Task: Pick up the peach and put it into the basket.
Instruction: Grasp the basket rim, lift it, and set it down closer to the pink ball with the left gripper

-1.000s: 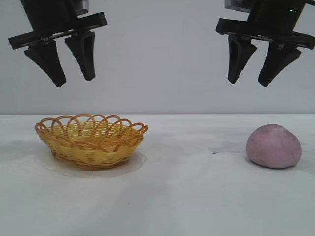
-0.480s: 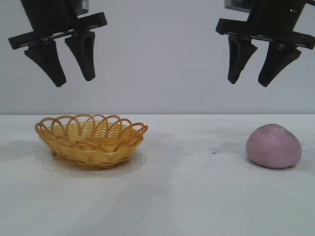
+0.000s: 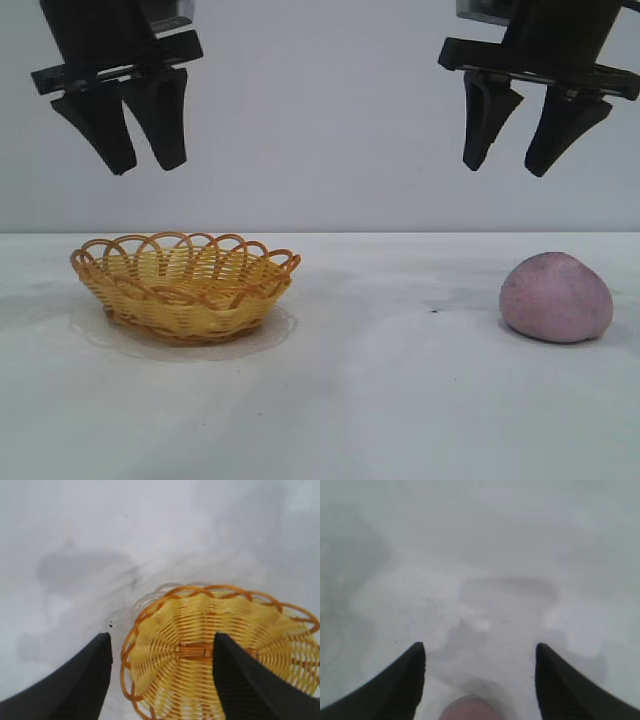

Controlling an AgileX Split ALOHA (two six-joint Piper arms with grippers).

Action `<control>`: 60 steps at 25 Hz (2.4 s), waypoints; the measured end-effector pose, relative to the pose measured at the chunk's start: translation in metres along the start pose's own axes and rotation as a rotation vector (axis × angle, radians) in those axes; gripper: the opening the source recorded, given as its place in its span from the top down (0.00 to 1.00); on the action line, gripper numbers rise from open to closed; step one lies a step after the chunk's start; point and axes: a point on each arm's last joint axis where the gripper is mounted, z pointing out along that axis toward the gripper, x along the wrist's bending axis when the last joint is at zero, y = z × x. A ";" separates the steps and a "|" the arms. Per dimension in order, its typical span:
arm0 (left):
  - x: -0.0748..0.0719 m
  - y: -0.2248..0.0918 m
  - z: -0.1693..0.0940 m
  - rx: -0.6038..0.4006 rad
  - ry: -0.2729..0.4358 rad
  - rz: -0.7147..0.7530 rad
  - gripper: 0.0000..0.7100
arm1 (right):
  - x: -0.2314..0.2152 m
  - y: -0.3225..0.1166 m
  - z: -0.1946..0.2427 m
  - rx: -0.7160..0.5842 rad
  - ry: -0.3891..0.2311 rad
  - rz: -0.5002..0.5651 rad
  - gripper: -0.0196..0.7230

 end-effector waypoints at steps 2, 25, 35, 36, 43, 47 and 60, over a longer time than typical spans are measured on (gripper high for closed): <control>0.001 -0.002 0.001 0.018 0.013 0.065 0.41 | 0.000 0.000 0.000 0.001 0.000 0.000 0.42; 0.017 -0.003 0.080 0.252 -0.033 0.179 0.85 | 0.000 0.000 0.000 0.005 0.001 0.000 0.42; 0.012 -0.002 0.058 0.294 -0.026 -0.064 1.00 | 0.000 0.000 0.000 0.005 0.001 0.000 0.42; 0.012 -0.001 0.054 0.294 -0.021 -0.111 1.00 | 0.000 0.000 0.000 0.005 0.001 0.000 0.42; -0.001 0.007 0.030 0.235 -0.101 -0.337 1.00 | 0.000 0.000 0.000 0.005 0.001 0.000 0.42; -0.014 0.007 0.026 0.198 -0.224 -0.450 1.00 | 0.000 0.000 0.000 0.000 0.000 0.000 0.42; -0.036 -0.020 0.062 0.156 -0.271 -0.611 1.00 | 0.000 0.001 0.000 -0.014 -0.001 0.000 0.42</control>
